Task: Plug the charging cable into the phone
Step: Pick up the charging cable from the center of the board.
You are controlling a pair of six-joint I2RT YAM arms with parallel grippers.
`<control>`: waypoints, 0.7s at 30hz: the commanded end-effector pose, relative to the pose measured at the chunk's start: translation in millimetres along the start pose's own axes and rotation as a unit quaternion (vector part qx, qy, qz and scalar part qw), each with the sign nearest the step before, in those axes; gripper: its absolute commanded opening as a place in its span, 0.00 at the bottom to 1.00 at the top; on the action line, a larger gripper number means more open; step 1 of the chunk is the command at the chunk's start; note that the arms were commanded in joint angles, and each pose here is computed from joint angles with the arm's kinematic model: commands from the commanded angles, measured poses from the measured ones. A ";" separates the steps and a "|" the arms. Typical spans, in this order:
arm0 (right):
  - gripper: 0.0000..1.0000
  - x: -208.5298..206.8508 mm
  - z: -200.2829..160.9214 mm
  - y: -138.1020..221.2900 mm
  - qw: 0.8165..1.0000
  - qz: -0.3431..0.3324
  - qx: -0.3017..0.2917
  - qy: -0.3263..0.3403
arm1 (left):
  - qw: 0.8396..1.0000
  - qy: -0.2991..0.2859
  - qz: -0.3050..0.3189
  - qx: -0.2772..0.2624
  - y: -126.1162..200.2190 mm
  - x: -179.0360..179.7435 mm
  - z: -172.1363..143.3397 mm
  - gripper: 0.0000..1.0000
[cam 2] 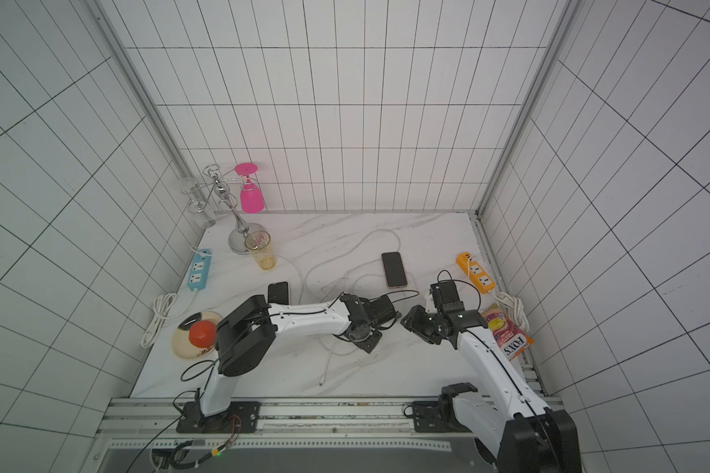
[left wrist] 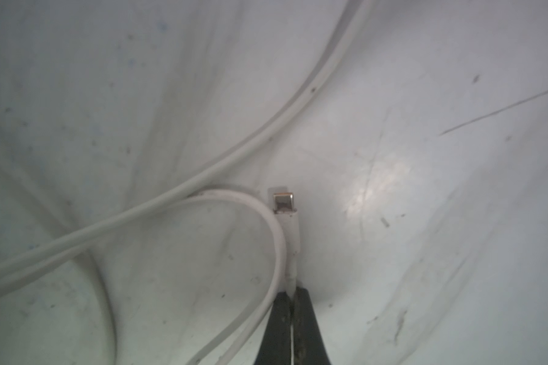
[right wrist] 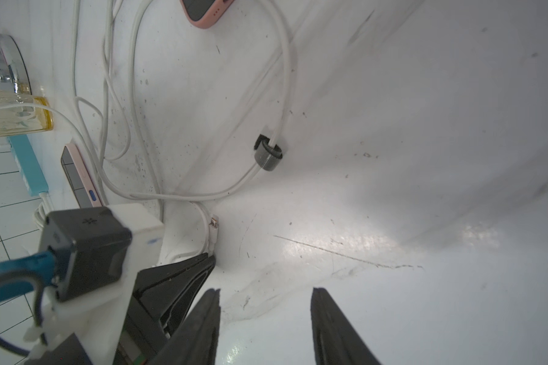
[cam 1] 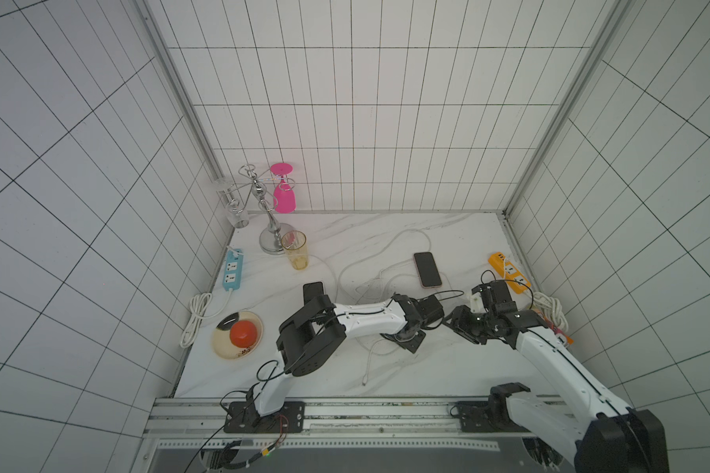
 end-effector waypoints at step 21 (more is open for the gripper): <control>0.46 93.3 -10.5 12.5 0.967 0.213 -0.029 0.135 | 0.957 0.060 -0.187 -0.212 101.0 4.8 22.6 0.00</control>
Point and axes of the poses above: each gripper's point midway between its finger pads, its own y axis back along the fingers, its own x axis along the line the jaws close on, z = x × y, the point moved 4 cm from there along y, back along the fingers, and after that the axes turned 6 degrees about y, right-handed, at the moved point
